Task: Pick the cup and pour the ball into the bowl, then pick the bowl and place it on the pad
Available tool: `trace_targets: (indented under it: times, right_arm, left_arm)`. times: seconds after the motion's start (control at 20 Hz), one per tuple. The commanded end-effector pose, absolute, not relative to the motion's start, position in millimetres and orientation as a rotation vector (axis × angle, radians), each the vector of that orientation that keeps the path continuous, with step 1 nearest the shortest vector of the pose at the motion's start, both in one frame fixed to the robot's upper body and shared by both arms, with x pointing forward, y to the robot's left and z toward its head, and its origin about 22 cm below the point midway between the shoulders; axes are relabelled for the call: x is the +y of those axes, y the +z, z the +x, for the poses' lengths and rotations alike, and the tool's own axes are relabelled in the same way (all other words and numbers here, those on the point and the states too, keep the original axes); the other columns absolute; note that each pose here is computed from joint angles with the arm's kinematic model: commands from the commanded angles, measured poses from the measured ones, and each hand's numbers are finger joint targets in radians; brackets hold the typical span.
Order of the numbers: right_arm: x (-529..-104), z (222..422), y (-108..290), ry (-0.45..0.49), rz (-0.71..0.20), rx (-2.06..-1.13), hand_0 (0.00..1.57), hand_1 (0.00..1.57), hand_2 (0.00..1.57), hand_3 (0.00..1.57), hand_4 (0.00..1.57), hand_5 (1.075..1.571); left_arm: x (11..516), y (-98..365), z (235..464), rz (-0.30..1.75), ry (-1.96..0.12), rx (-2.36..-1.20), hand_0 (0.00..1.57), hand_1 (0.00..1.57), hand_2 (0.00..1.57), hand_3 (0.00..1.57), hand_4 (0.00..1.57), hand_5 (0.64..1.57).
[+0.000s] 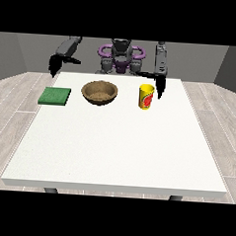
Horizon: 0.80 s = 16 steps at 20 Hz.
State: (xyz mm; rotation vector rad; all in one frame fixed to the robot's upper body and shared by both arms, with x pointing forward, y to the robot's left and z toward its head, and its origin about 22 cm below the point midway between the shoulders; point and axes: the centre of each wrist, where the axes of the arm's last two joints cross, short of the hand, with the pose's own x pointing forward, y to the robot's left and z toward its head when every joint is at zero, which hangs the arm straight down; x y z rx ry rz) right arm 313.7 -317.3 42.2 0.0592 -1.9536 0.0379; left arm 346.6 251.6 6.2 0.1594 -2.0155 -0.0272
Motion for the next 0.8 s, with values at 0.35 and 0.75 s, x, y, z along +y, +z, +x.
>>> trace_targets:
  times: [0.35, 0.75]
  right_arm:
    - [-348.6, 308.9, 35.4, 0.07, 0.066, -1.998, 0.0, 0.0, 0.0, 0.0, 0.0, 1.559]
    - [-336.7, 328.3, 74.2, 0.124, 0.125, -2.062, 0.0, 0.0, 0.0, 0.0, 0.0, 1.556]
  left_arm:
    - [278.5, -19.3, 361.0, 0.206, 0.009, -2.049, 0.0, 0.0, 0.0, 0.0, 0.0, 1.219]
    - [278.7, -16.7, 371.6, 0.69, -0.138, -2.03, 1.31, 1.31, 1.57, 1.57, 0.83, 1.511]
